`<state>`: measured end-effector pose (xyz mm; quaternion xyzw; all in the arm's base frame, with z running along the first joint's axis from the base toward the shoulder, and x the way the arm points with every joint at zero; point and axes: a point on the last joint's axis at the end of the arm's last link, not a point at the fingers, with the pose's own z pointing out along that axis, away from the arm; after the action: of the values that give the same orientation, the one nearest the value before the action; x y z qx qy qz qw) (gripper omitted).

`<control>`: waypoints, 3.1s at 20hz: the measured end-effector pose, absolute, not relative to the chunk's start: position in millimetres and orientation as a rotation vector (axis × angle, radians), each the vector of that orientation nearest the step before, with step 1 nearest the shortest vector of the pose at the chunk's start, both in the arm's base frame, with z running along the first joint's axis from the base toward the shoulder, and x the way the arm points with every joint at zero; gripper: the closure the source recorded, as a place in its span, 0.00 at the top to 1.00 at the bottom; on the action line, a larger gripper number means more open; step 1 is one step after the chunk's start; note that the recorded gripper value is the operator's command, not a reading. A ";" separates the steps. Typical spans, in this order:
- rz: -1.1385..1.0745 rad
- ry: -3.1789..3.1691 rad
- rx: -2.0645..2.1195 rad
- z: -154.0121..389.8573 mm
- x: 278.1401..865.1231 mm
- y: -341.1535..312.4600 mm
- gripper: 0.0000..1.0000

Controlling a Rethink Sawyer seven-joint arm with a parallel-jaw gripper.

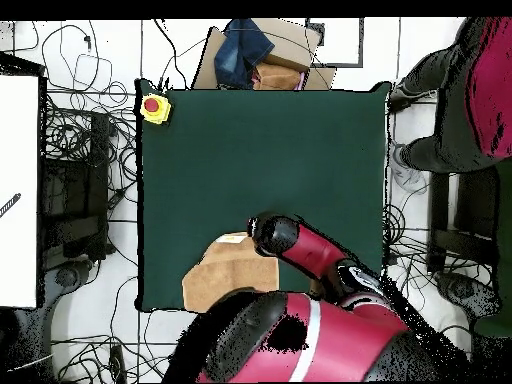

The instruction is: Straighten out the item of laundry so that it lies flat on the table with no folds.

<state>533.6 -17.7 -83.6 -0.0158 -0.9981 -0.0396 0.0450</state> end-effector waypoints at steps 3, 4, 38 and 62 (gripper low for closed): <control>-0.129 -3.038 -0.037 -90.7 528.8 -9.0 1.00; -0.134 -3.033 -0.036 -94.7 526.1 -6.8 1.00; -0.075 -2.983 0.081 -176.9 470.9 -26.8 1.00; -0.006 -2.874 0.139 -181.2 484.6 -23.2 0.00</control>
<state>484.6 -23.2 -181.2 0.0478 -0.9901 -0.0019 0.1319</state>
